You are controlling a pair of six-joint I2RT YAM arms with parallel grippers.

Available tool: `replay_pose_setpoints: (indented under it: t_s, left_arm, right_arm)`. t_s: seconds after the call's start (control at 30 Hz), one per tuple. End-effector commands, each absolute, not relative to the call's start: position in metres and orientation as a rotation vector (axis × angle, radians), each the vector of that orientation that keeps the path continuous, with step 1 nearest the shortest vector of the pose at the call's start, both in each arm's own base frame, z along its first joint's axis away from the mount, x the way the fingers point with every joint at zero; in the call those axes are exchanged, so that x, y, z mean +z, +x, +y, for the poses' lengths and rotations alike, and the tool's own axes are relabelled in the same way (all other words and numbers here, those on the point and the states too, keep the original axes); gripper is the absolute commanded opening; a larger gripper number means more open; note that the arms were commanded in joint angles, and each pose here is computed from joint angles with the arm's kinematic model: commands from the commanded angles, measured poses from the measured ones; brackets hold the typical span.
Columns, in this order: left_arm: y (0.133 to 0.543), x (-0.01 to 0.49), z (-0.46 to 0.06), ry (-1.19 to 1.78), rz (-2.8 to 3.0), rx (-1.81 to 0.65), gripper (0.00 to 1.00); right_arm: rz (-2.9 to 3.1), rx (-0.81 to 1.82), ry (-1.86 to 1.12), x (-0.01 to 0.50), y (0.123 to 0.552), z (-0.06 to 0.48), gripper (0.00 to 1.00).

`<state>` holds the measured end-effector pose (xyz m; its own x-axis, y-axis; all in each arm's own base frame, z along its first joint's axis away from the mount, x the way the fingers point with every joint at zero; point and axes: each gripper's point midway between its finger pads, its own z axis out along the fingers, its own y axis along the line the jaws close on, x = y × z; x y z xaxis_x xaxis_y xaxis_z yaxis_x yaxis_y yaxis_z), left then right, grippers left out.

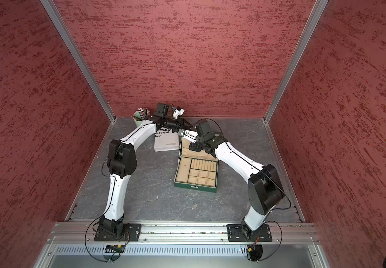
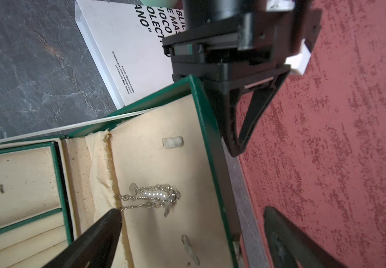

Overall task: Put jewelry chain into jewelry box
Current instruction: Close the fastener on the jewelry box.

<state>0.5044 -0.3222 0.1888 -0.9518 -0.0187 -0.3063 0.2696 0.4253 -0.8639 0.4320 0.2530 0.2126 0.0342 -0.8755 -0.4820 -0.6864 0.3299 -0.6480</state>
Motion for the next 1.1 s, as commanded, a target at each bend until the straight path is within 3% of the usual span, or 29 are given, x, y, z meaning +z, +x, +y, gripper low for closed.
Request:
replay_pose_setpoints:
  t_s: [0.0,1.07]
  left_arm:
    - [0.501,0.186,-0.316,0.204,2.442,-1.510,0.33]
    - [0.496,0.188,-0.318,0.228,2.441,-1.516,0.31]
  right_arm:
    - [1.607,-0.377,-1.405,0.235,0.451,0.251,0.99]
    - [1.538,-0.406,-1.474,0.227,0.458,0.246,0.95]
